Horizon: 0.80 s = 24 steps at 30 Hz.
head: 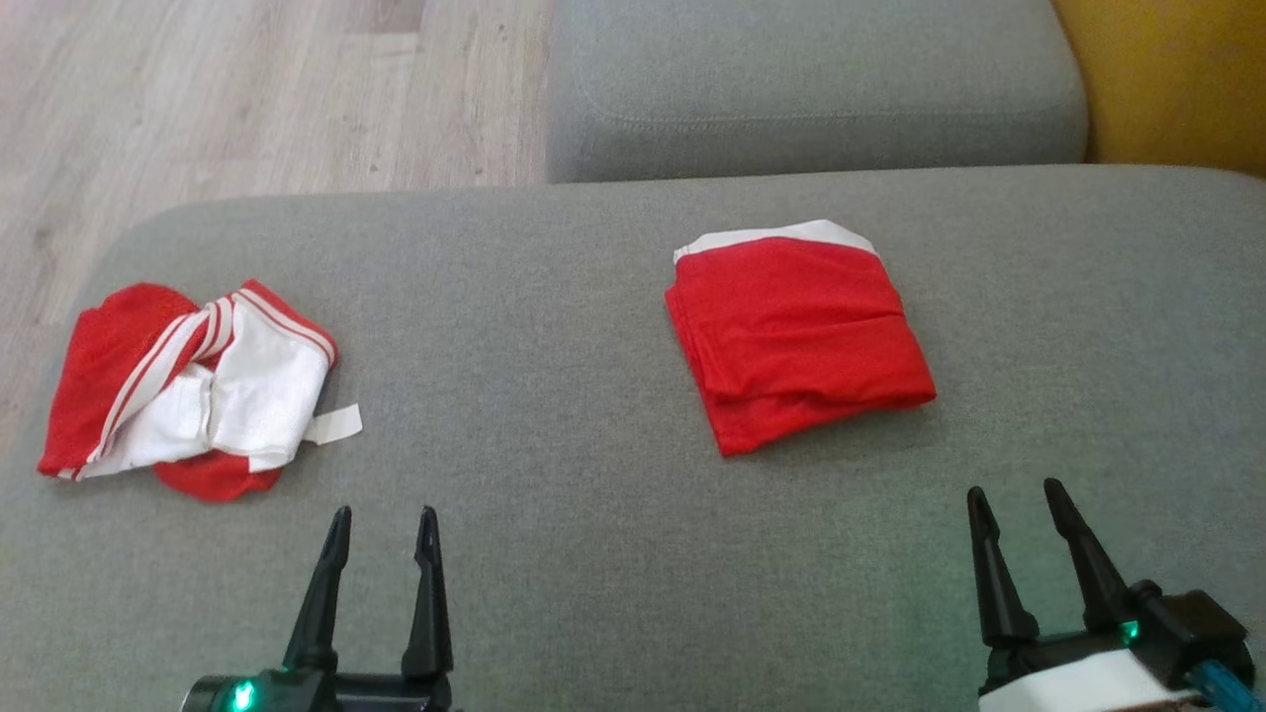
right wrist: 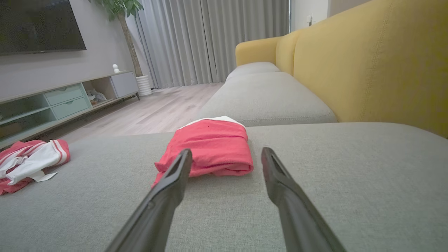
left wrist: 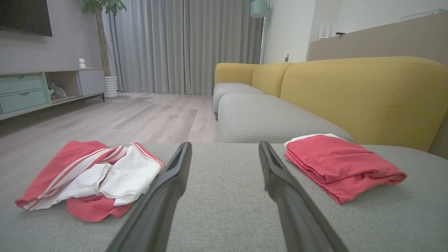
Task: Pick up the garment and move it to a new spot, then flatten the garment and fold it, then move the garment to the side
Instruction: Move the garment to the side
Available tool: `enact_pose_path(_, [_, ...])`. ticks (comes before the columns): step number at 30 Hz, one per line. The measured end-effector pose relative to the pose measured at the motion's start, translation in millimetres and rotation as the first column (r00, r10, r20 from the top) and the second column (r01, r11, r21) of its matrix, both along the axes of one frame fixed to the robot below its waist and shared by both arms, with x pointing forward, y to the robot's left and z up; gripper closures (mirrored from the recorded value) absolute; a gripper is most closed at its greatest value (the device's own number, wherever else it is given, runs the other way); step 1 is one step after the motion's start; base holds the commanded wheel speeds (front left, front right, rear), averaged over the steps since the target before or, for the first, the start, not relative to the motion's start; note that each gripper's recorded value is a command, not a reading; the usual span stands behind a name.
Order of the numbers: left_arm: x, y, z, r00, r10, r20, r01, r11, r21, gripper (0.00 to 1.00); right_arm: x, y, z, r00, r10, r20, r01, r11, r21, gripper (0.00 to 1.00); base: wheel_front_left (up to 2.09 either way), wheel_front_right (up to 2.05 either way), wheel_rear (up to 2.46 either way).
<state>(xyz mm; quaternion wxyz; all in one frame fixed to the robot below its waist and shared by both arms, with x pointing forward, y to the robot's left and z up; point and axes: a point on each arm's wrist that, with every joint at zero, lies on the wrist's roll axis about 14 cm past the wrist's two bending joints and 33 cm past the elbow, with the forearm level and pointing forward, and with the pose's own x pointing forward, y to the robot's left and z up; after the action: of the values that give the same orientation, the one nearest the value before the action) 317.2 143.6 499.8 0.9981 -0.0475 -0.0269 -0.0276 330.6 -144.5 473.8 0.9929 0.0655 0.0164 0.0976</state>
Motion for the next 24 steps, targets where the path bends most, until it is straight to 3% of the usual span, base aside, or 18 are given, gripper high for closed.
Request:
enact_pose_path(6, [9,-2,-4,1.0,-0.006,-0.018,0.006,1.0,-0.003,0.0,16,6,-17,0.998,0.019,-0.058,-0.018,1.0,0.022,0.0,0.0,0.0,0.0])
enact_pose_path(13, [44,-11,-7,0.999,-0.034,-0.022,0.034,0.999,-0.004,0.0,94,1,-14,0.998,0.041,-0.05,-0.039,0.999,0.035,0.0,0.0,0.0,0.0])
enact_pose_path(19, [65,-14,-21,0.997,-0.049,-0.055,0.049,0.999,0.001,0.0,154,-6,-34,0.975,0.077,-0.206,-0.078,0.997,0.003,0.0,0.0,0.0,0.0])
enact_pose_path(24, [75,-17,-27,0.996,-0.055,-0.068,0.055,0.998,0.002,0.0,168,-4,-70,0.914,0.117,-0.388,-0.135,0.991,-0.018,0.0,0.0,0.0,0.0])
